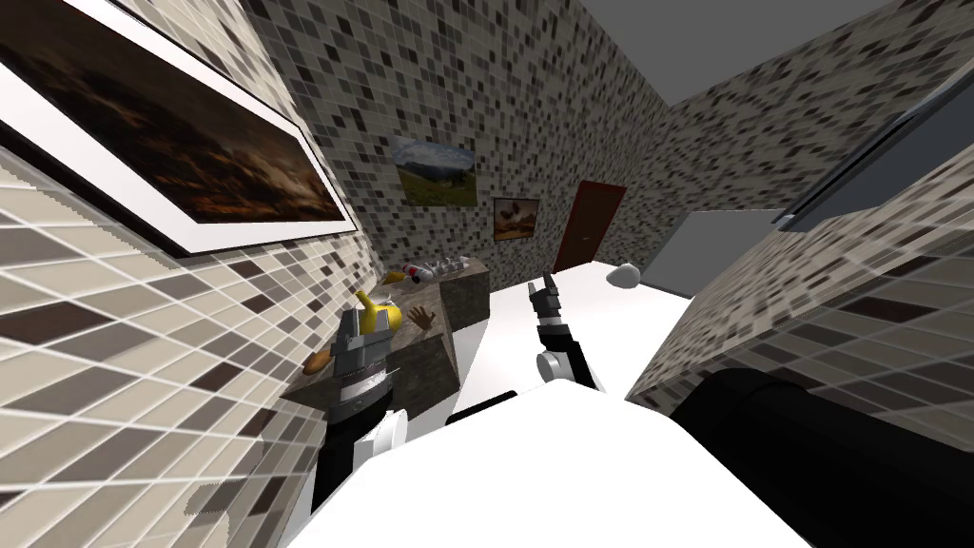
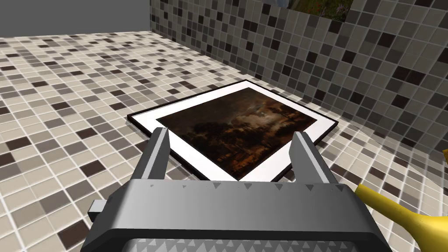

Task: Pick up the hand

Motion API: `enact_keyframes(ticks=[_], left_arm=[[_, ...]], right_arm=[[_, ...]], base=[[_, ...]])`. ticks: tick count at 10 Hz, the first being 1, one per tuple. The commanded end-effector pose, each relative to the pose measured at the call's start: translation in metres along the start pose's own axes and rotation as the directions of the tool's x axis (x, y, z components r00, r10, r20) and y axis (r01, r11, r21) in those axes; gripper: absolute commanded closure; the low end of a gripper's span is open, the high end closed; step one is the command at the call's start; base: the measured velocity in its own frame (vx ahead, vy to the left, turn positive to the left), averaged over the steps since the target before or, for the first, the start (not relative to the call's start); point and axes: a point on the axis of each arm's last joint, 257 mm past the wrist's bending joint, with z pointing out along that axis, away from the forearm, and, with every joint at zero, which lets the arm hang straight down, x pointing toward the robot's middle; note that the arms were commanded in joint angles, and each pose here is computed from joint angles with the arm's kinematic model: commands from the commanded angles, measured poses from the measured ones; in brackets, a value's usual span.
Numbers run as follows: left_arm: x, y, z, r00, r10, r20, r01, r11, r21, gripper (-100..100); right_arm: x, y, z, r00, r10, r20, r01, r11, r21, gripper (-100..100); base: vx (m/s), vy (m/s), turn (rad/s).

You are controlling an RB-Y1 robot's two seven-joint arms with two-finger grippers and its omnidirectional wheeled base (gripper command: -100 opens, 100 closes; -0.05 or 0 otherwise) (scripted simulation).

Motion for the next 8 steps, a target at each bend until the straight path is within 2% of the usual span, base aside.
enact_keyframes(ticks=[1,4,5,7,8], left_arm=[[0.003,0.004,0.002,0.999,0.022,-0.033,-0.023,1.000,-0.015,-100],[0.005,0.016,0.013,0.991,0.089,-0.098,-0.095,0.994,-0.054,-100],[0.005,0.017,0.012,0.991,0.089,-0.098,-0.095,0.994,-0.060,-100],[0.003,0.024,0.024,0.981,0.146,-0.128,-0.157,0.985,-0.076,-100],[0.002,0.029,0.024,0.981,0.146,-0.127,-0.159,0.982,-0.098,-100]], right_arm=[[0.000,0.000,0.000,1.000,0.000,0.000,0.000,1.000,0.000,0],[0.000,0.000,0.000,1.000,0.000,0.000,0.000,1.000,0.000,0],[0.000,0.000,0.000,1.000,0.000,0.000,0.000,1.000,0.000,0],[0.000,0.000,0.000,1.000,0.000,0.000,0.000,1.000,0.000,0],[0.000,0.000,0.000,1.000,0.000,0.000,0.000,1.000,0.000,0]], base=[[0.003,-0.030,-0.004],[0.007,-0.109,0.000],[0.010,-0.084,0.004],[0.005,-0.096,-0.005],[0.024,-0.108,0.002]])
